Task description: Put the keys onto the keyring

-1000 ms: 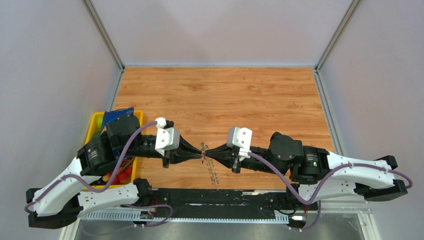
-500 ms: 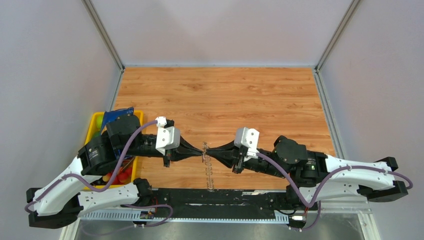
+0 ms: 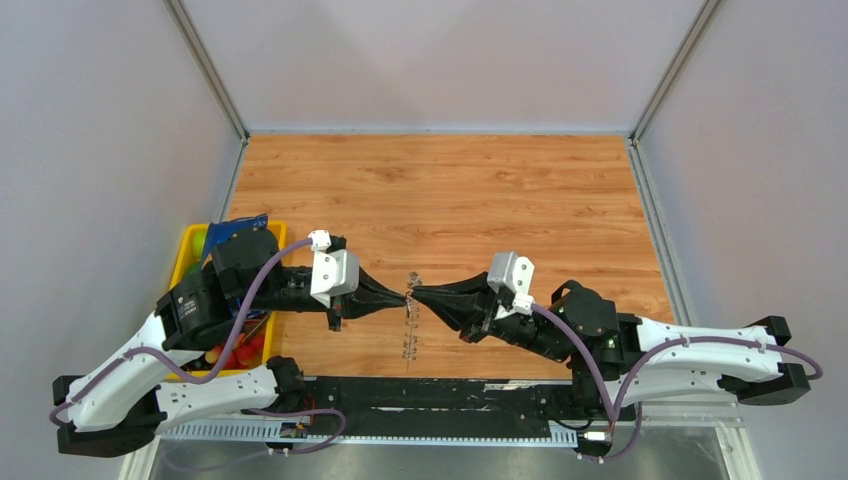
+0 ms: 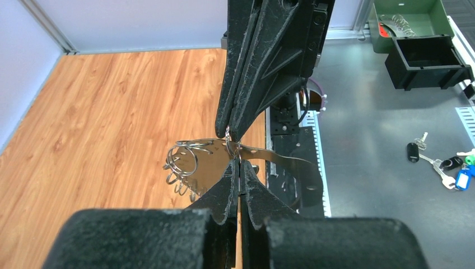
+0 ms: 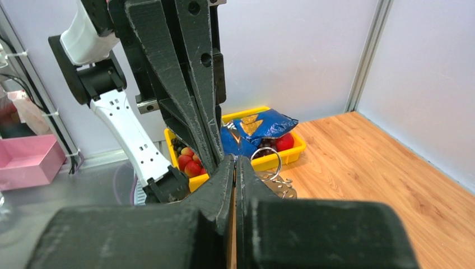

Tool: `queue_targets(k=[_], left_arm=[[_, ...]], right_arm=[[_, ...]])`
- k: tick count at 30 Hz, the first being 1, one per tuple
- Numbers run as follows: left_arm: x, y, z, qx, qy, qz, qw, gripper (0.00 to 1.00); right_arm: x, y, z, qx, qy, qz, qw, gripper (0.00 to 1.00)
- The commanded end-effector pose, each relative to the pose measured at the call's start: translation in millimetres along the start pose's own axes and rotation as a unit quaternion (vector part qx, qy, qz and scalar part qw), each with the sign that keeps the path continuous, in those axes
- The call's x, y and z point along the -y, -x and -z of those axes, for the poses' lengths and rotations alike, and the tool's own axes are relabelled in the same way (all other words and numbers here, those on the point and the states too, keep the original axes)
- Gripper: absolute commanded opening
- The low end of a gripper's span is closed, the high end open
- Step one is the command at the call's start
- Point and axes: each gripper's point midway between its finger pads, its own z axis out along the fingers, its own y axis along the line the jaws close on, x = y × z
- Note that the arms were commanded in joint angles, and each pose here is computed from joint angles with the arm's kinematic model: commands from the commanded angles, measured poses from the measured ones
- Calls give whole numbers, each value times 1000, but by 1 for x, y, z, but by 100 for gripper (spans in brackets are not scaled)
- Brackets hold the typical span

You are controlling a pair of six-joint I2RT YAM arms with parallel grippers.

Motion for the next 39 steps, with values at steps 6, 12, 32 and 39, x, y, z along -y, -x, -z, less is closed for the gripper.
queue_targets(k=[6,12,32,39], left_arm=[[6,5,0,14,-13,4,1000,14],[-2,4,5,23,20,4,1000,44],[-29,2,17,43,129,96,986,61],[-36,-14,10,21,148,125,981,61]], right_arm=[[20,45,-2,100,-58,-42,992,0],[22,37,-6,80,-67,-36,994,0],[51,10,-24,44,-177,-29,983,0],[58,6,-38,28,-215,-19,976,0]])
